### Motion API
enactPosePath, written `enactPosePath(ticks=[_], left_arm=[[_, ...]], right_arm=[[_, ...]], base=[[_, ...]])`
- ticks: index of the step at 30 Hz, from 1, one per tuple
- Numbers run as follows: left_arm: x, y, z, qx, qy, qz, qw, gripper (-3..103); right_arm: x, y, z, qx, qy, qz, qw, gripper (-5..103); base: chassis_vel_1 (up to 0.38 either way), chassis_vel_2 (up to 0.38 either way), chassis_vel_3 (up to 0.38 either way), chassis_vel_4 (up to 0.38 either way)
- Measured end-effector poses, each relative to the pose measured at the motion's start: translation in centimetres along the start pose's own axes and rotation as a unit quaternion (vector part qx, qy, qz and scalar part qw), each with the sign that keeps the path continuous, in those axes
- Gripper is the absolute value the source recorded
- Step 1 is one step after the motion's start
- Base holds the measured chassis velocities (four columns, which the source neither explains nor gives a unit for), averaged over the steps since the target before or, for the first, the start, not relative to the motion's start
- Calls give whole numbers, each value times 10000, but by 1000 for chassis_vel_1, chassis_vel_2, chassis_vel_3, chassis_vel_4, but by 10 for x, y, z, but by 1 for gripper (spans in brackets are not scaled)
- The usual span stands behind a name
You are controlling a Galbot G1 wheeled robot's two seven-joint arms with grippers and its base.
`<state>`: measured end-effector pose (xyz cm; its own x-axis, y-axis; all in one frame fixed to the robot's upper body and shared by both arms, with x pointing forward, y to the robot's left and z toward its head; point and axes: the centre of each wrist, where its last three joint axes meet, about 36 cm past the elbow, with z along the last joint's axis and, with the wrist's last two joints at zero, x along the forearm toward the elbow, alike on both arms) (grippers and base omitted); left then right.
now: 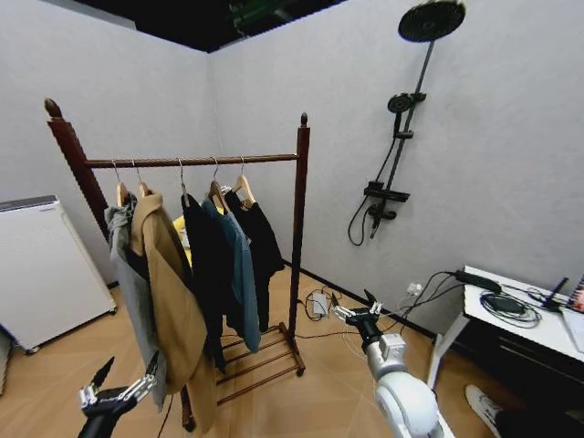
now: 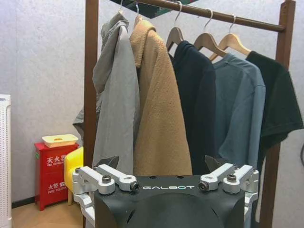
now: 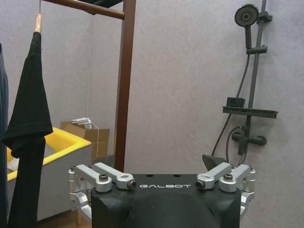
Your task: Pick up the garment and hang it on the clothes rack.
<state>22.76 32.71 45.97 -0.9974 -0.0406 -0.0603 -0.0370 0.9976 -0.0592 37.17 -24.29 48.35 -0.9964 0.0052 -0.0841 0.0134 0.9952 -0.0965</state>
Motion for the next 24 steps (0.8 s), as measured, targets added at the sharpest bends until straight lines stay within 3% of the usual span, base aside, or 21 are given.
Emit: enactPosePath(ticks=[12,24], left_arm=[[0,0,0,0,0,-1,10000,100],[0,0,0,0,0,0,10000,100]], right_arm=[[1,-1,2,10,-65,-32,10000,100],[5,-5,6,16,-75,-1,10000,100]], base=[[-2,-110,-104,4],[-112,-118,-110,-103]])
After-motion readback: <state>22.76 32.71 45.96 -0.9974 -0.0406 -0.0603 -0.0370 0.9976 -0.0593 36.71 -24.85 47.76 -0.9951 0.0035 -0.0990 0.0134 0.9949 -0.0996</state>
